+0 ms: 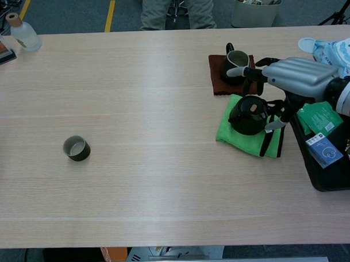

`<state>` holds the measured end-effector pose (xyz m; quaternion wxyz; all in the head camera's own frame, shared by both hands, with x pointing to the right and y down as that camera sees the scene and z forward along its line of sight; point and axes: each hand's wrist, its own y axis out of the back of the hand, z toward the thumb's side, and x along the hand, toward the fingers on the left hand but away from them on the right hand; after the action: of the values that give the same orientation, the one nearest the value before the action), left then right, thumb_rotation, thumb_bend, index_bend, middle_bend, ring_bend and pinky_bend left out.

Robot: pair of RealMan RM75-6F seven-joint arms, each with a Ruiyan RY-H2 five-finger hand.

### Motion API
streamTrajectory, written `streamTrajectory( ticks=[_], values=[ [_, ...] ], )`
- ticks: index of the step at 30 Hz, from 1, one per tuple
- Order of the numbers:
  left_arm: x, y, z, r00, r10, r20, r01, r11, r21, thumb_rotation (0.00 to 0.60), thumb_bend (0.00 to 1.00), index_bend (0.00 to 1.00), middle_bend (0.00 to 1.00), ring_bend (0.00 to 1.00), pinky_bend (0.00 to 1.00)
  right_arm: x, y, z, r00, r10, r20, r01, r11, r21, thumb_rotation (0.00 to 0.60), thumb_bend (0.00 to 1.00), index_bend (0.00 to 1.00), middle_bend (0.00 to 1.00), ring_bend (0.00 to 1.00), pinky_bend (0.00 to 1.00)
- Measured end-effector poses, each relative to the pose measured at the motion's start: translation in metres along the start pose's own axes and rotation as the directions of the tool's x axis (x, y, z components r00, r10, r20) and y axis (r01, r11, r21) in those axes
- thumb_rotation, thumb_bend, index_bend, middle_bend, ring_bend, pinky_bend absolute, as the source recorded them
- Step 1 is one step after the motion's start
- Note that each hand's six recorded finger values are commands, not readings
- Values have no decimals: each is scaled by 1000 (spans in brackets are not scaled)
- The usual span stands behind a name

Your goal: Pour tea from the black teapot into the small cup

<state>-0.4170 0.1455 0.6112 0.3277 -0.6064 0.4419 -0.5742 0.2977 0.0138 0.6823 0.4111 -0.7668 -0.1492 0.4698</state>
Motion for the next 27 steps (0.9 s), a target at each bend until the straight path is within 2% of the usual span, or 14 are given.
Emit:
streamTrajectory(
  ticks=[3, 6, 9, 11, 15, 20, 27],
  values=[
    [-1, 0, 0, 1000, 2, 2, -2, 1000, -4, 600, 228, 121, 115, 98, 72, 4, 0, 3, 1000, -4, -7, 4, 1000, 18, 600, 0, 48, 333, 365, 0],
    [-2, 1, 0, 1000, 3, 3, -3, 1000, -15, 600, 228, 121, 115, 98, 72, 6, -1, 2, 1000, -5, -8, 6, 999, 50, 600, 0, 147, 333, 341, 0],
    [-4, 3, -1, 1000, 4, 0, -4, 1000, -22, 600, 228, 121, 115, 98, 72, 9, -2, 1, 1000, -5, -6, 5, 995, 101, 600, 0, 289, 335, 336, 0],
    [-5, 3, -2, 1000, 4, -3, -4, 1000, -22, 600, 228, 121, 115, 98, 72, 10, -4, 0, 1000, -3, -3, 4, 989, 146, 600, 0, 327, 356, 336, 0],
    [-5, 2, -2, 1000, 0, -2, 0, 1000, -23, 600, 228, 121, 114, 98, 72, 13, -12, -2, 1000, 13, 5, -14, 979, 204, 600, 0, 339, 383, 336, 0],
    [-4, 2, -3, 1000, -1, -1, 1, 1000, -23, 600, 228, 121, 114, 98, 72, 15, -25, -4, 999, 47, 19, -50, 978, 205, 600, 0, 339, 389, 336, 0],
    [-4, -1, -1, 1000, -8, 3, 8, 1000, -23, 600, 228, 121, 114, 98, 72, 18, -30, -12, 997, 60, 41, -67, 975, 213, 600, 0, 349, 390, 336, 0]
  ],
)
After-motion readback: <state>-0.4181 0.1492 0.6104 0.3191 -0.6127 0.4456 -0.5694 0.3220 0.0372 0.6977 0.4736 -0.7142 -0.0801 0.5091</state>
